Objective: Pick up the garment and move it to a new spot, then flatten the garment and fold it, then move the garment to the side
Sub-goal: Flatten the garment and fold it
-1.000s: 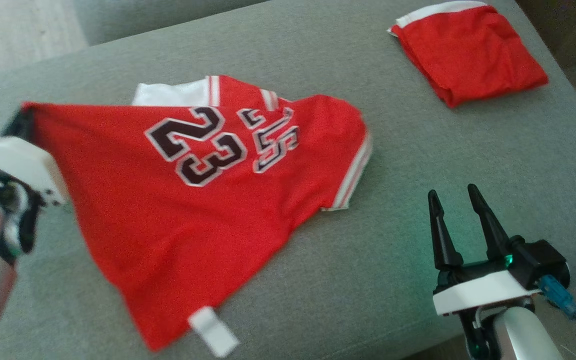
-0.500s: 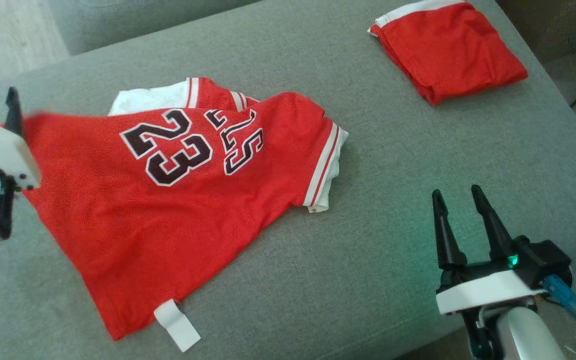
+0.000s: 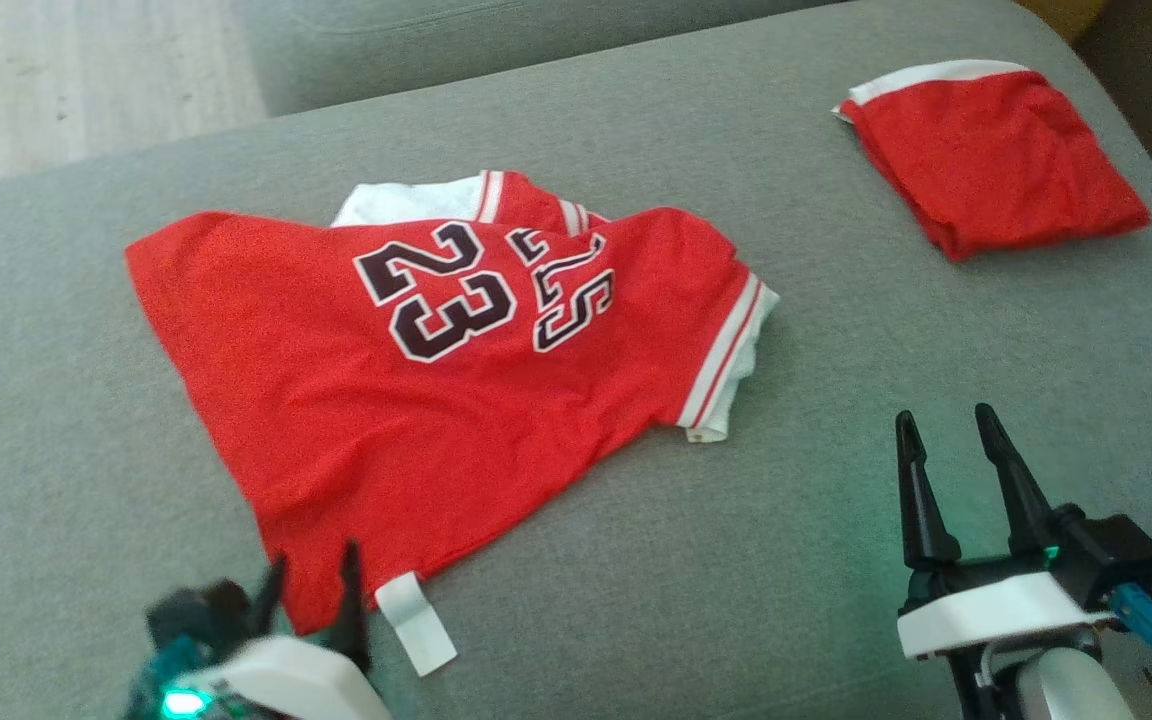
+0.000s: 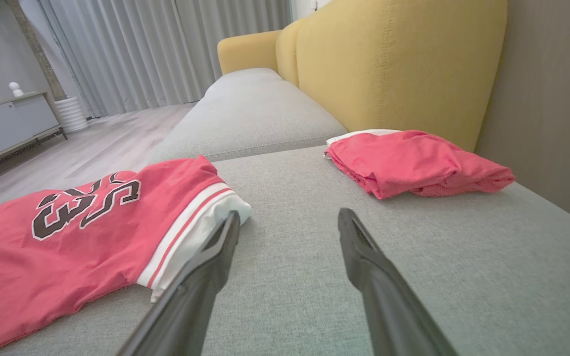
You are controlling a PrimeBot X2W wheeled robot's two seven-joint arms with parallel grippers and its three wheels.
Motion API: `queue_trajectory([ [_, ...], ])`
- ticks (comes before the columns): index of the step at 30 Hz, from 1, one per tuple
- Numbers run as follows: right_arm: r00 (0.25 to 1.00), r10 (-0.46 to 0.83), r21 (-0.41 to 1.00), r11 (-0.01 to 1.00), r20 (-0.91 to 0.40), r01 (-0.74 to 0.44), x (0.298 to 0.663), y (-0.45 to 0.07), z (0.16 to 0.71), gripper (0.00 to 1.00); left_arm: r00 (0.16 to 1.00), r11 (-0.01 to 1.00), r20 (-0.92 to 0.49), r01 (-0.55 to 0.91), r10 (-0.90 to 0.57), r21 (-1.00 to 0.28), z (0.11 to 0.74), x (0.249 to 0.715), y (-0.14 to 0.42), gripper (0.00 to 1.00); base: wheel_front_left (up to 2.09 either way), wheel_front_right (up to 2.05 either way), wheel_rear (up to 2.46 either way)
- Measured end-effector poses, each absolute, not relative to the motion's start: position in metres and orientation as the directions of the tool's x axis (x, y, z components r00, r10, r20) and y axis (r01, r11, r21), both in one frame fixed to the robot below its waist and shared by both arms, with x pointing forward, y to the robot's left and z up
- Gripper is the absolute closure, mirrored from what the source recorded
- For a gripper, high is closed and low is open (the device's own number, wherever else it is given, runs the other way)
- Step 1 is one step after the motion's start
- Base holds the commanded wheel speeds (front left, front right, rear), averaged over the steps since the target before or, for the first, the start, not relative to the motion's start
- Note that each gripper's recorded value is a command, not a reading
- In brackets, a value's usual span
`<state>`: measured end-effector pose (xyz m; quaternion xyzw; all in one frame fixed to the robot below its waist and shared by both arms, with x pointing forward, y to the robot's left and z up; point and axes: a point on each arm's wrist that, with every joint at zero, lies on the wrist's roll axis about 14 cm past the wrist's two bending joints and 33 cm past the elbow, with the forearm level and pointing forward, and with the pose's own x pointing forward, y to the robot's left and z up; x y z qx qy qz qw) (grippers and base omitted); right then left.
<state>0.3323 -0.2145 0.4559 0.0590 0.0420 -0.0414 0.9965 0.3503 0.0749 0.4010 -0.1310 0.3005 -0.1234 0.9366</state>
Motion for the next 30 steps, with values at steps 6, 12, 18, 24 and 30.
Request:
queue_trajectory([
  [6, 0.996, -0.030, 0.103, 0.994, -0.087, 0.039, 0.341, -0.201, 0.455, 0.00, 0.803, 0.940, -0.539, 0.074, -0.253, -0.332, 0.397, 0.337, 0.080, 0.00, 0.00, 0.00, 0.00],
  [12, 0.995, -0.023, 0.104, 0.994, -0.093, 0.032, 0.342, -0.199, 0.454, 0.00, 0.765, 0.947, -0.599, 0.041, -0.235, -0.319, 0.377, 0.328, 0.084, 0.00, 0.00, 0.00, 0.00],
  [18, 0.994, -0.034, 0.102, 0.994, -0.102, 0.044, 0.340, -0.202, 0.451, 0.00, 0.735, 0.934, -0.614, 0.071, -0.286, -0.350, 0.368, 0.327, 0.073, 1.00, 0.00, 0.00, 0.00],
  [24, 0.994, -0.034, 0.102, 0.994, -0.101, 0.044, 0.341, -0.203, 0.451, 0.00, 0.736, 0.933, -0.608, 0.092, -0.298, -0.347, 0.369, 0.327, 0.072, 1.00, 0.00, 0.00, 0.00],
  [30, 0.996, -0.017, 0.106, 0.994, -0.092, 0.027, 0.346, -0.198, 0.453, 0.00, 0.792, 0.969, -0.599, -0.043, -0.116, -0.244, 0.381, 0.322, 0.137, 1.00, 0.00, 0.00, 0.00],
])
